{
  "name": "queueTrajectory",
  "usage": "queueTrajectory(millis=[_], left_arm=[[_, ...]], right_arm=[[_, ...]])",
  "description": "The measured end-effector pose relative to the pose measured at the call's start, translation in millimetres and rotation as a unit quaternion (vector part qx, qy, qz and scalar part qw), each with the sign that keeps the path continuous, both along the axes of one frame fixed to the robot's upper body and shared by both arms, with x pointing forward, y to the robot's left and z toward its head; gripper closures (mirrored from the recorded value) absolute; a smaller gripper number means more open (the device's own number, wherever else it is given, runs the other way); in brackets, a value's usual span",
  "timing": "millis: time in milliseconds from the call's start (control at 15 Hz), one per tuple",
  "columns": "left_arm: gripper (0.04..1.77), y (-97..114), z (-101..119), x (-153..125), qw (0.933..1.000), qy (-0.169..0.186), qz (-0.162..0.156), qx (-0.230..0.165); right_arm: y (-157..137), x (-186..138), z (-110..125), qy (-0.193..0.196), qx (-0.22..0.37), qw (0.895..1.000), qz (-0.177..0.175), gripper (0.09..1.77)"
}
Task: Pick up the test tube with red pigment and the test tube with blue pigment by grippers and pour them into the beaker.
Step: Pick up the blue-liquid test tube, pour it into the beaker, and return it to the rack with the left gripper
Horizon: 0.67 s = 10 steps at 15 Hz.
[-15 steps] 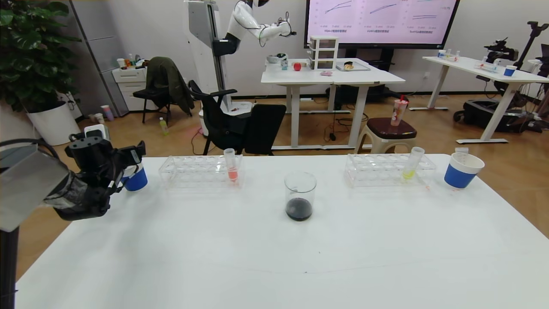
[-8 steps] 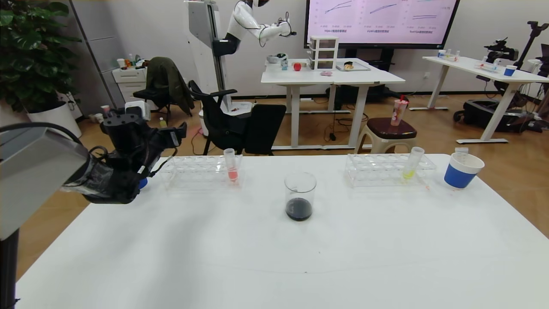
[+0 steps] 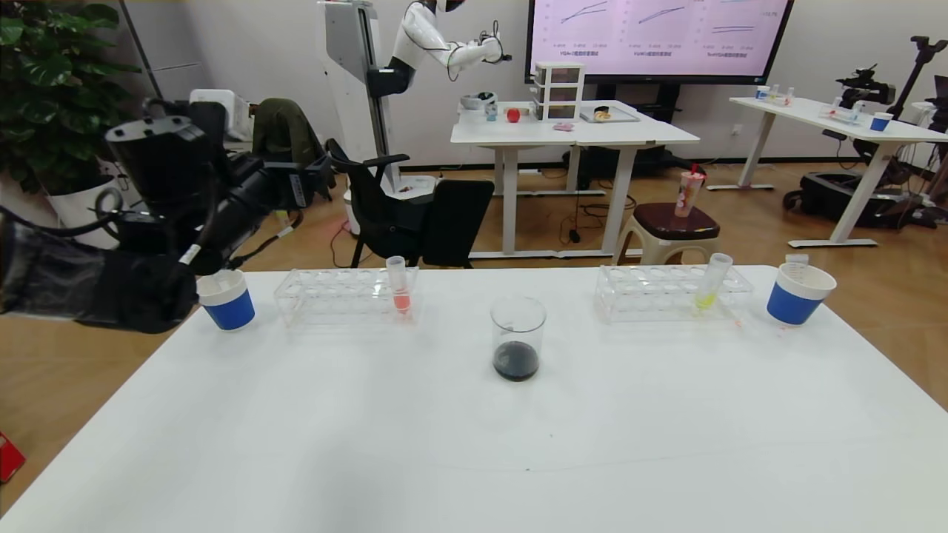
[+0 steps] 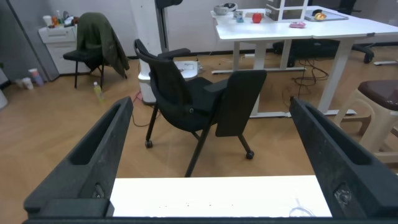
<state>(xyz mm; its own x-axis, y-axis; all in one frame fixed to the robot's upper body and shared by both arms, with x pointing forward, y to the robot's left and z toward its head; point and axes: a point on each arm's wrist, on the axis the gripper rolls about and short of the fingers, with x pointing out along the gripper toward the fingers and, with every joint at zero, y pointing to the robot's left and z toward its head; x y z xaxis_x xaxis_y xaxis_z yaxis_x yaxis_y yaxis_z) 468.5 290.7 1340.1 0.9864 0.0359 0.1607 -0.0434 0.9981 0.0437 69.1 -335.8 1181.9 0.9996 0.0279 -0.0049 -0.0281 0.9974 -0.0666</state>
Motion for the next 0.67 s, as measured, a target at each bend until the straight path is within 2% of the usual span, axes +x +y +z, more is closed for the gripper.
queueTrajectory(millis=[133,333,467,667], left_arm=[[0.06,4.4,24.0,-38.3,0.9997,-0.002,0.004,0.024],[0.06,14.8,52.4,-111.4,0.9984,0.003,0.012,0.055],[0.06,24.7,66.0,-166.5,0.997,0.006,0.023,0.074],[0.06,37.8,74.9,-245.8,0.9948,0.013,0.044,0.091]], right_arm=[[0.0,0.0,0.0,0.0,0.0,1.0,0.0,0.12],[0.0,0.0,0.0,0.0,0.0,1.0,0.0,0.12],[0.0,0.0,0.0,0.0,0.0,1.0,0.0,0.12],[0.0,0.0,0.0,0.0,0.0,1.0,0.0,0.12]])
